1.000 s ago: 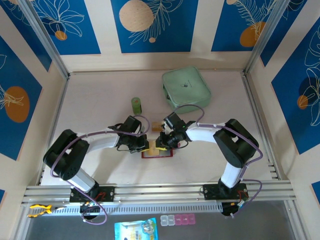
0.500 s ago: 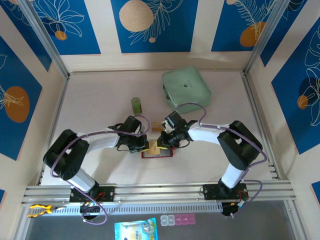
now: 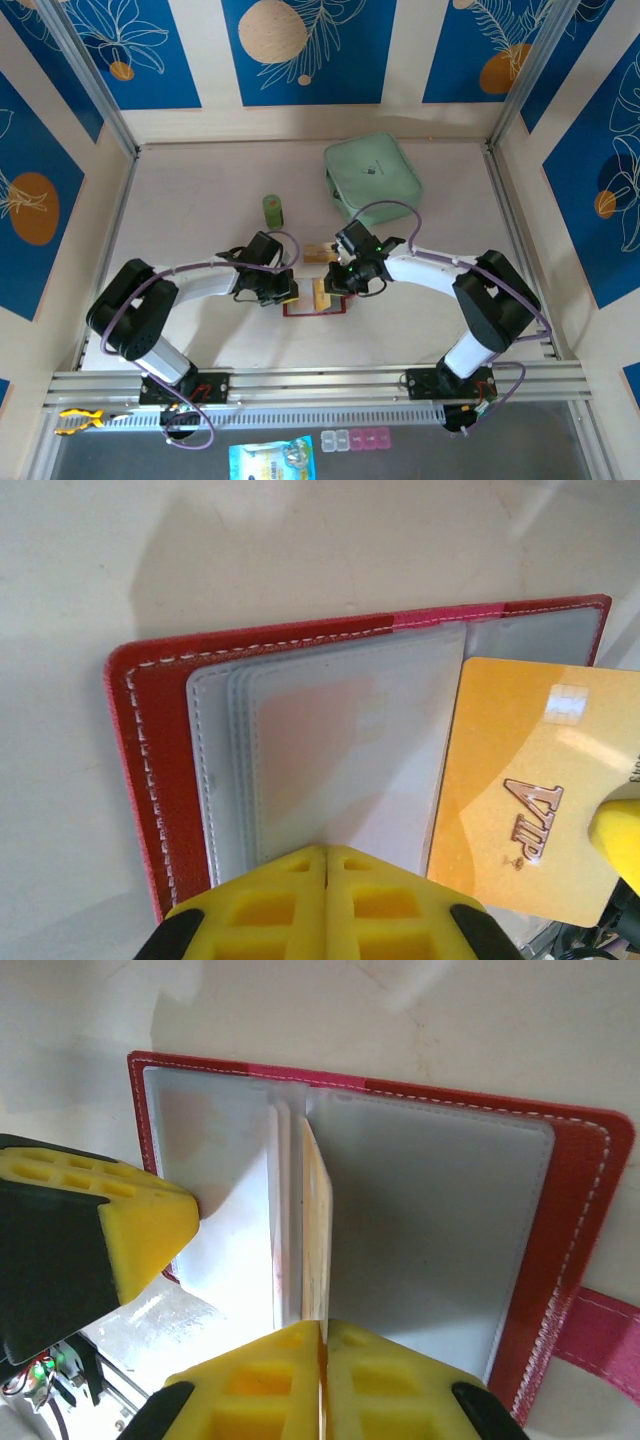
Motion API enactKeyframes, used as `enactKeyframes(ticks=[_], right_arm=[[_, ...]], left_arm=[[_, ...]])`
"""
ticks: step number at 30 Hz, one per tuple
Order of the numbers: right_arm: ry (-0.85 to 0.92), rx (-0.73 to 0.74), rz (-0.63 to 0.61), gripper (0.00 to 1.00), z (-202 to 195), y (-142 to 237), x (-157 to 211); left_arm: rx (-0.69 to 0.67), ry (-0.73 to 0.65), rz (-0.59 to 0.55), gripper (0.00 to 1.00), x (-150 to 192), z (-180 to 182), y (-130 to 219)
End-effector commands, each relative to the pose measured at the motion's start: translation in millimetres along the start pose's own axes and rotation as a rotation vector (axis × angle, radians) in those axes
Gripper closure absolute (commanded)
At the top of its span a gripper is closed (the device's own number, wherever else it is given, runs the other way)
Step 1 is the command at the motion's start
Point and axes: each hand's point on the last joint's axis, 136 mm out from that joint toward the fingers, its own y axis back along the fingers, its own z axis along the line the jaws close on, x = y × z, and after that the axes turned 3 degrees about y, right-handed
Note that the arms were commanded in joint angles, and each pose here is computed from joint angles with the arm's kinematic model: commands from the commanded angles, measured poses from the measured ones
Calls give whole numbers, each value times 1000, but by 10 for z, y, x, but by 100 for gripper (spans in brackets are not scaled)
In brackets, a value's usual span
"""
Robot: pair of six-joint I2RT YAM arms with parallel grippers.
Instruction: Take the credit cards out of the card holder
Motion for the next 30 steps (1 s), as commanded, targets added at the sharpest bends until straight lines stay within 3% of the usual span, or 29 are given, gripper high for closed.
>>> enactKeyframes(ticks=[1, 12, 30], right_arm=[[40, 34, -6, 91, -7, 104, -24], [292, 64, 1, 95, 138, 367, -130], [1223, 109, 179, 100, 235, 588, -222]], left_arm=[[-30, -8, 3, 94, 28, 32, 31], [11, -32, -7, 92, -51, -151, 92], [1, -22, -42, 90, -24, -56, 177]])
